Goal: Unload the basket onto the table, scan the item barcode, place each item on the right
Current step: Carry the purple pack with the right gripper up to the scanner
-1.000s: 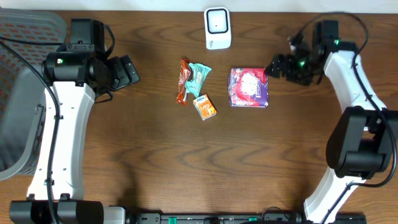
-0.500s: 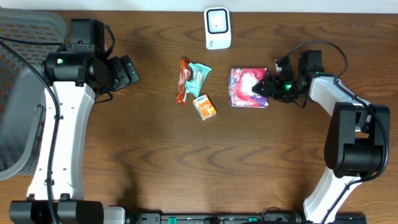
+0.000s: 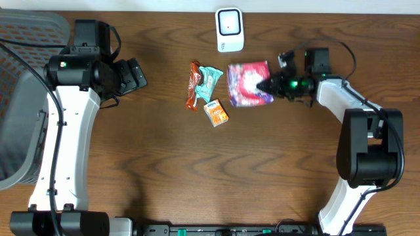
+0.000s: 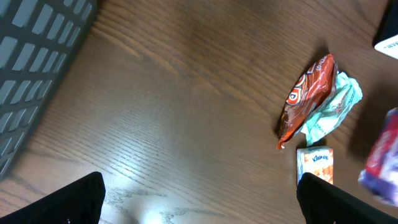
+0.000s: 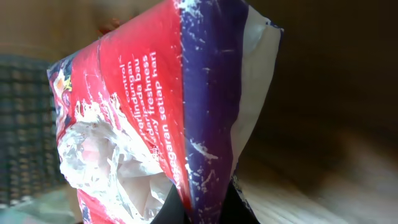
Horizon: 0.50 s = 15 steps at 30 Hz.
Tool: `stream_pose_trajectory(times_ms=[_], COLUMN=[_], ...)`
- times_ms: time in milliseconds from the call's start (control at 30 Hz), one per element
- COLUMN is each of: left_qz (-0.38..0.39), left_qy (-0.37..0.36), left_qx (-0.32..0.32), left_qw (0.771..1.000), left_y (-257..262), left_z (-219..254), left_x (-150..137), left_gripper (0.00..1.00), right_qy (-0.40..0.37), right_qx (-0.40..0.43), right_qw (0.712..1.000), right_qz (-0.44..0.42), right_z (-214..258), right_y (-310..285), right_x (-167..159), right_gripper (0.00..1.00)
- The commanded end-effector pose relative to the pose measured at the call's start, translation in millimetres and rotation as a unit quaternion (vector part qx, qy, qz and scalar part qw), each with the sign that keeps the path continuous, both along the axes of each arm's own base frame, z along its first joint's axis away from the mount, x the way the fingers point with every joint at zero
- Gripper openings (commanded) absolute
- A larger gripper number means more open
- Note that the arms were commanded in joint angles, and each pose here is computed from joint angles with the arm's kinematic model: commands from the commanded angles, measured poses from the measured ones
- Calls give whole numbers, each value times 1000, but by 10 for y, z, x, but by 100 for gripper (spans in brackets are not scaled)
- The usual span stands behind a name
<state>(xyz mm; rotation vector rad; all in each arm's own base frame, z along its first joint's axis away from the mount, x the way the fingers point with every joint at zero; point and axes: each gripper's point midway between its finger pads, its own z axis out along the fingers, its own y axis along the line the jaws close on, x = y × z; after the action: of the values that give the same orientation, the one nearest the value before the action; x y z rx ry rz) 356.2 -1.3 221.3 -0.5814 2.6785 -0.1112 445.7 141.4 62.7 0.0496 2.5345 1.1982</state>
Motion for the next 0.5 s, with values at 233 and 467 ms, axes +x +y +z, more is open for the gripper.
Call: stream_pose_trajectory(times_ms=[233,467], left_qz=[5,5], left_qy=[-8,-8], left_qx=[3,3], left_qw=[1000,1000], left_y=[21,21], left_z=[63,63], left_x=[-5,-5], left_gripper=[98,98], right_qy=[-145,-223], right_qx=[61,53], right_qw=[965,933], right_qz=[-208,-278], right_z=[1292,1510], right_y=[333,434], right_x=[1085,1301], right_gripper=[1,1])
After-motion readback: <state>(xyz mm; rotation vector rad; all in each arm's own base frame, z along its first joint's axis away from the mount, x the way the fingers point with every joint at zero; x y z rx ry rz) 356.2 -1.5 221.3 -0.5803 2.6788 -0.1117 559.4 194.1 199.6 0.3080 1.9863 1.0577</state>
